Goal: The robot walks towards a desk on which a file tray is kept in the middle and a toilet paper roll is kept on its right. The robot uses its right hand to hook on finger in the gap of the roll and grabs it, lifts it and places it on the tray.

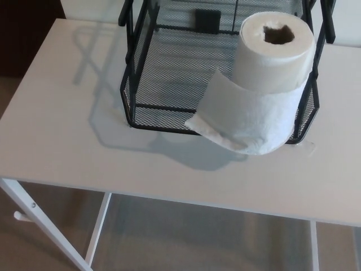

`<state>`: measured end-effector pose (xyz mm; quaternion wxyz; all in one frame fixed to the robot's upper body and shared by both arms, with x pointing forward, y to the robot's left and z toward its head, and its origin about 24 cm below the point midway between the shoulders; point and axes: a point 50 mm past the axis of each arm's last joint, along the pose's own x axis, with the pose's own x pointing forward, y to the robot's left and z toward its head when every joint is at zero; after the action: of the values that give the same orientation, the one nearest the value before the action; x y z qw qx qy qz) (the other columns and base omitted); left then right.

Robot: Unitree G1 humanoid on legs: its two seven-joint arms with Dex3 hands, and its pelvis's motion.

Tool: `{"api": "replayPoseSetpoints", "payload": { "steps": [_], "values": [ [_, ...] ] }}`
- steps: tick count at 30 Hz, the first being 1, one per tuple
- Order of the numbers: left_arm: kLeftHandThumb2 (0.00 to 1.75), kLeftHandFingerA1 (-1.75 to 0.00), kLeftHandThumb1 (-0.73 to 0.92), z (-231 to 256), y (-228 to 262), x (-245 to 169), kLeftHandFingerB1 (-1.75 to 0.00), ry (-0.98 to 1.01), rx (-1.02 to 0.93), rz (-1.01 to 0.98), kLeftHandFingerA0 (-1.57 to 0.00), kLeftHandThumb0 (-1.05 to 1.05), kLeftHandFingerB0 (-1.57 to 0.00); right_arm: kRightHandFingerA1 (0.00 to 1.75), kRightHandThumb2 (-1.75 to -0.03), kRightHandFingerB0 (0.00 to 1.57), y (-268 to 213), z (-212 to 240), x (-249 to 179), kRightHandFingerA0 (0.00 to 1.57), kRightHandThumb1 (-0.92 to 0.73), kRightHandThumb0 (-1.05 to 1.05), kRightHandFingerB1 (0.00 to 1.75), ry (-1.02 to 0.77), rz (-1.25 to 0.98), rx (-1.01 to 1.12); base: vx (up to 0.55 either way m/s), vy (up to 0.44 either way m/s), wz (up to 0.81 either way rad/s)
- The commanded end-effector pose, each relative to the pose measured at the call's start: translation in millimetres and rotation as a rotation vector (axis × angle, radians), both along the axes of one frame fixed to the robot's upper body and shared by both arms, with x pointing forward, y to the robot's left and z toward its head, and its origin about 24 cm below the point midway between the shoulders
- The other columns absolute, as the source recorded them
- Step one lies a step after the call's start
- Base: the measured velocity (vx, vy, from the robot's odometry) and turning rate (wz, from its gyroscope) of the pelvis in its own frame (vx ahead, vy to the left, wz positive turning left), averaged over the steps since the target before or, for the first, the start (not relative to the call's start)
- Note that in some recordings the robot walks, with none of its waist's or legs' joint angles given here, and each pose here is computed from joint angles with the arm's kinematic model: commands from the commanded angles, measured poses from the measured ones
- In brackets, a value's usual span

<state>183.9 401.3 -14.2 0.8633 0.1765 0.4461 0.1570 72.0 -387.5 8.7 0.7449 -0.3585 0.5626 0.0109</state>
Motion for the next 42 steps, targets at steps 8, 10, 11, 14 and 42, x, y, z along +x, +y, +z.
{"api": "replayPoseSetpoints", "payload": {
  "steps": [8, 10, 11, 14, 42],
  "values": [
    [1.02, -0.68, 0.74, -0.2, 7.6, -11.8, -0.55, 0.013, 0.023, 0.022, -0.32, -0.77, -0.15, 0.81, -1.26, 0.1, 5.6, -37.5, -50.9, 0.36, -0.73, -0.29, 0.62, -0.599, -1.167, -0.004, 0.0, 0.0, 0.0],
    [1.02, -0.68, 0.74, -1.0, 6.6, -10.5, -0.55, 0.005, 0.002, 0.024, -0.3, -0.78, -0.13, 0.81, -1.26, 0.1, 5.0, -36.6, -50.5, 0.36, -0.73, -0.29, 0.62, -0.606, -1.174, -0.007, 0.0, 0.0, 0.0],
    [1.03, -0.67, 0.75, -0.9, 6.4, -10.5, -0.54, 0.01, 0.009, 0.019, -0.3, -0.77, -0.13, 0.81, -1.26, 0.1, 5.1, -36.6, -50.5, 0.36, -0.73, -0.29, 0.62, -0.607, -1.176, -0.008, 0.0, 0.0, 0.0],
    [1.01, -0.67, 0.76, -1.3, 6.0, -11.0, -0.54, 0.004, -0.004, 0.02, -0.28, -0.77, -0.11, 0.81, -1.26, 0.1, 5.4, -36.5, -50.4, 0.36, -0.73, -0.29, 0.62, -0.612, -1.185, -0.01, 0.0, 0.0, 0.0],
    [0.65, -0.73, 0.73, 4.1, 6.1, -2.4, -0.61, -0.133, 0.099, 0.084, -0.55, -0.68, -0.41, 0.81, -1.26, 0.1, 5.8, -35.4, -39.9, 0.36, -0.73, -0.29, 0.62, -0.638, -1.234, -0.013, 0.0, 0.0, 0.0]
  ]
}}
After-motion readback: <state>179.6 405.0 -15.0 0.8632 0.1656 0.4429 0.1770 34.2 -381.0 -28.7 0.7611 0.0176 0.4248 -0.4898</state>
